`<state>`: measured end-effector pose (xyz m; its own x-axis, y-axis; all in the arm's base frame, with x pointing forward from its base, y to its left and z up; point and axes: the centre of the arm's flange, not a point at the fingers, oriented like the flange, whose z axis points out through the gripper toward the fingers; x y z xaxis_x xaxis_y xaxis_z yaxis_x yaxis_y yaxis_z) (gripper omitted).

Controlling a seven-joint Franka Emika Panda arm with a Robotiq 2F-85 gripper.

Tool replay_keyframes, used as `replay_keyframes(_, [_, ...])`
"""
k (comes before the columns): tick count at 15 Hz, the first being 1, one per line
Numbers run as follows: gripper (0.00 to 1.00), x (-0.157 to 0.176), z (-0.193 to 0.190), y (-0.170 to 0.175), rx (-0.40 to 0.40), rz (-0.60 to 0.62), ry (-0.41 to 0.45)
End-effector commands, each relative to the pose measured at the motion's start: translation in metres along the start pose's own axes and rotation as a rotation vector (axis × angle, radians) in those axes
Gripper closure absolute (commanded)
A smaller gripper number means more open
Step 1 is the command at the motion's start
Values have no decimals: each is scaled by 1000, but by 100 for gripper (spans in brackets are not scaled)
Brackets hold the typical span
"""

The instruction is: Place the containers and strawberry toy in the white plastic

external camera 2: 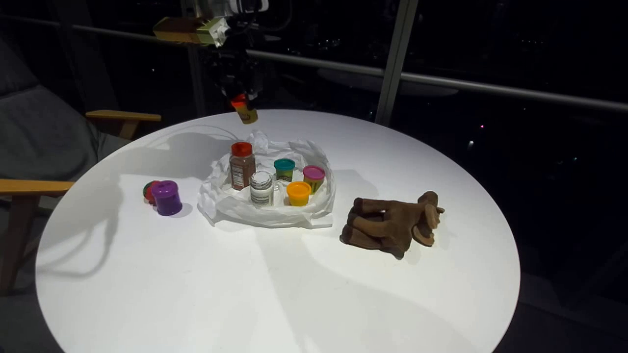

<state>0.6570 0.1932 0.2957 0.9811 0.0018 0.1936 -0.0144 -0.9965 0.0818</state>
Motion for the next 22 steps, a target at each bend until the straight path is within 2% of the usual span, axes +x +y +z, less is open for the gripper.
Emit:
replay_keyframes(1, [72,24,35,10,-8,50,-61])
replay_keyframes(4, [72,29,64,20,4,81,-105])
replay_keyframes(9, [72,37,91,24,52,133,-139])
replay_keyframes(14, [72,40,120,25,66,168,-187])
replay_keyframes(15, [54,39,123,25,70,169,-190])
replay_keyframes(16, [22,38,122,24,73,165,-188])
replay_keyframes(17, [22,39,120,23,81,167,-183])
replay_keyframes(20, [1,37,95,18,105,160,-149])
replay_keyframes(22, [0,34,65,10,123,153,-105])
